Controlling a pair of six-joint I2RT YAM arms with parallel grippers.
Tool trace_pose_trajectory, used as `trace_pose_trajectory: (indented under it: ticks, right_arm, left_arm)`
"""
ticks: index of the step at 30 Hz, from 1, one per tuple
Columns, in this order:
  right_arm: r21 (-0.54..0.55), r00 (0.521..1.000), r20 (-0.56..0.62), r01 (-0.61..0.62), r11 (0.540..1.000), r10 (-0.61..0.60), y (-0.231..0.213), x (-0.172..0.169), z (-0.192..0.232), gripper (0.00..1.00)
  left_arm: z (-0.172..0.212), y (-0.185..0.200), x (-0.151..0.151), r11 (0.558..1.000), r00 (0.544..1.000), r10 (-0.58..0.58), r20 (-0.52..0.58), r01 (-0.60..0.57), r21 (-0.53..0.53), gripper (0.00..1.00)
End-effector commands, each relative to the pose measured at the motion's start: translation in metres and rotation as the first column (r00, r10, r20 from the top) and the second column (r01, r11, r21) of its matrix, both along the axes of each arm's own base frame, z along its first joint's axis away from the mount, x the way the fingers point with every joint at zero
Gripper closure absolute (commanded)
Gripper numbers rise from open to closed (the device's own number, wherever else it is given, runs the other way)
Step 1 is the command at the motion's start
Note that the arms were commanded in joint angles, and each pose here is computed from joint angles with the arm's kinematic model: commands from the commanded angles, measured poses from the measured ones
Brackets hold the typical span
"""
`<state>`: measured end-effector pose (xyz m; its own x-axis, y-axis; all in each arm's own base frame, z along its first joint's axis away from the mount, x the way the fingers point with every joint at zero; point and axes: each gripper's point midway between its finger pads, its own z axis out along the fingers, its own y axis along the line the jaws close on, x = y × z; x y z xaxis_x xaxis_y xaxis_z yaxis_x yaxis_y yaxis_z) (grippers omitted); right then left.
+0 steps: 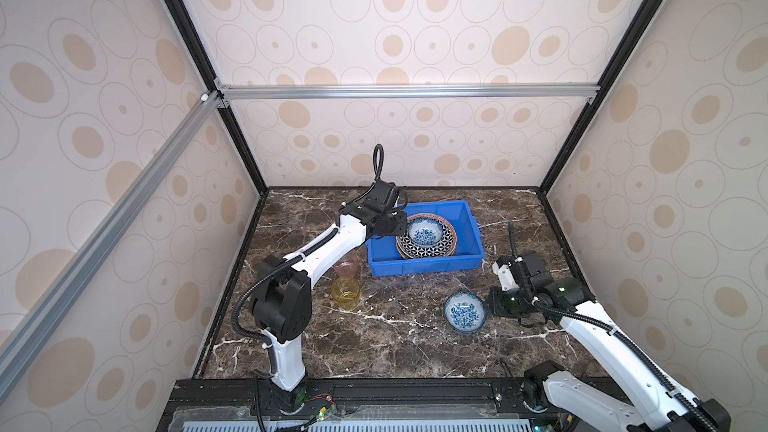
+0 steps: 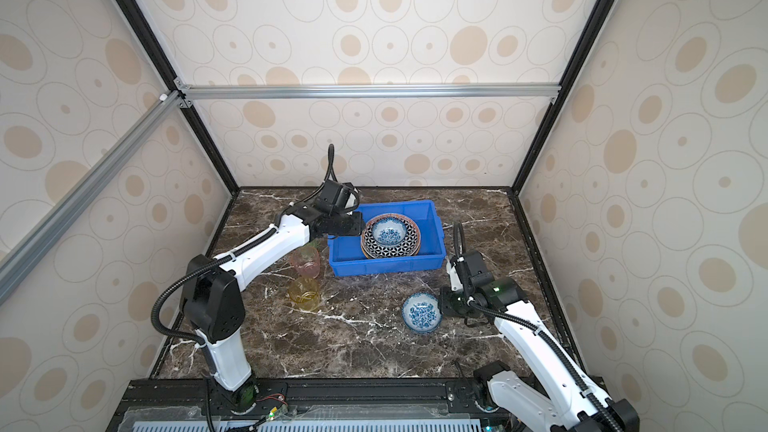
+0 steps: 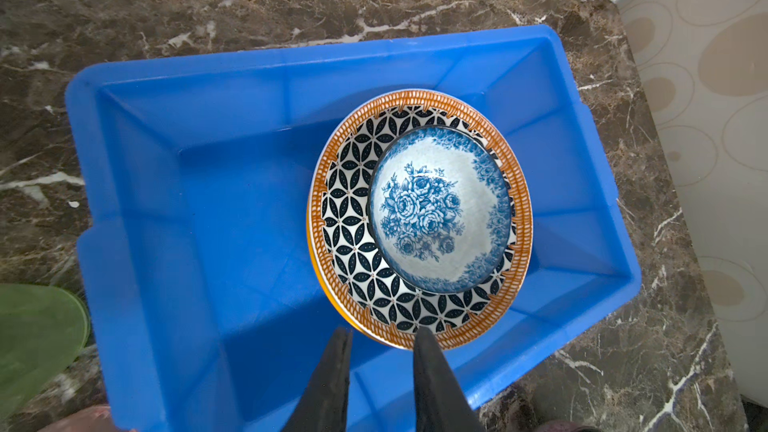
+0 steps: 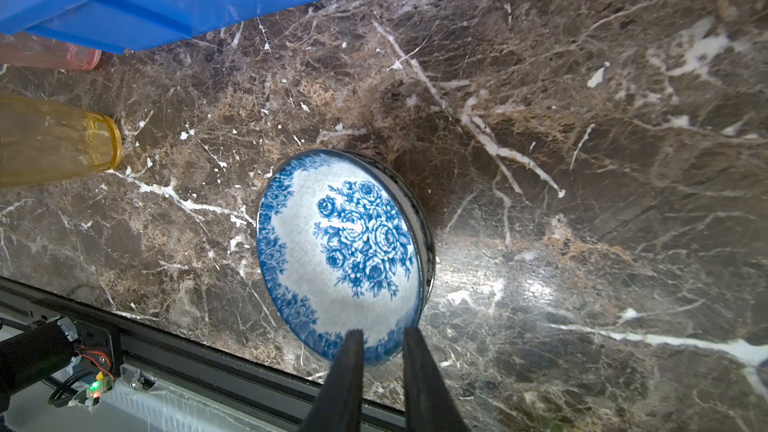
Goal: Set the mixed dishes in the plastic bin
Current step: 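Open the left gripper and raise it off the placed bowl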
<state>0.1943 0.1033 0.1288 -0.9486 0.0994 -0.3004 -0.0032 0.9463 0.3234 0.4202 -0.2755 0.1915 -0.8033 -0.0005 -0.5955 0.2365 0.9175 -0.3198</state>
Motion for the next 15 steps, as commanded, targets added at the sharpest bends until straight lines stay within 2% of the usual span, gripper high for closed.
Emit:
trace_pose_trajectory:
  ticks: [1, 15]
  right_arm:
    - [-0.034, 0.998, -0.056, 0.034, 0.999, -0.036, -0.007, -0.008, -0.012, 0.79]
    - [-0.047, 0.995, -0.078, 0.062, 0.997, -0.065, -0.006, 0.0, -0.03, 0.83]
  left_arm:
    - [0.026, 0.0, -0.011, 1.0, 0.998, -0.021, 0.063, 0.021, -0.003, 0.73]
    - [0.023, -0.012, -0.063, 0.992, 0.991, -0.125, 0.053, 0.124, 0.034, 0.73]
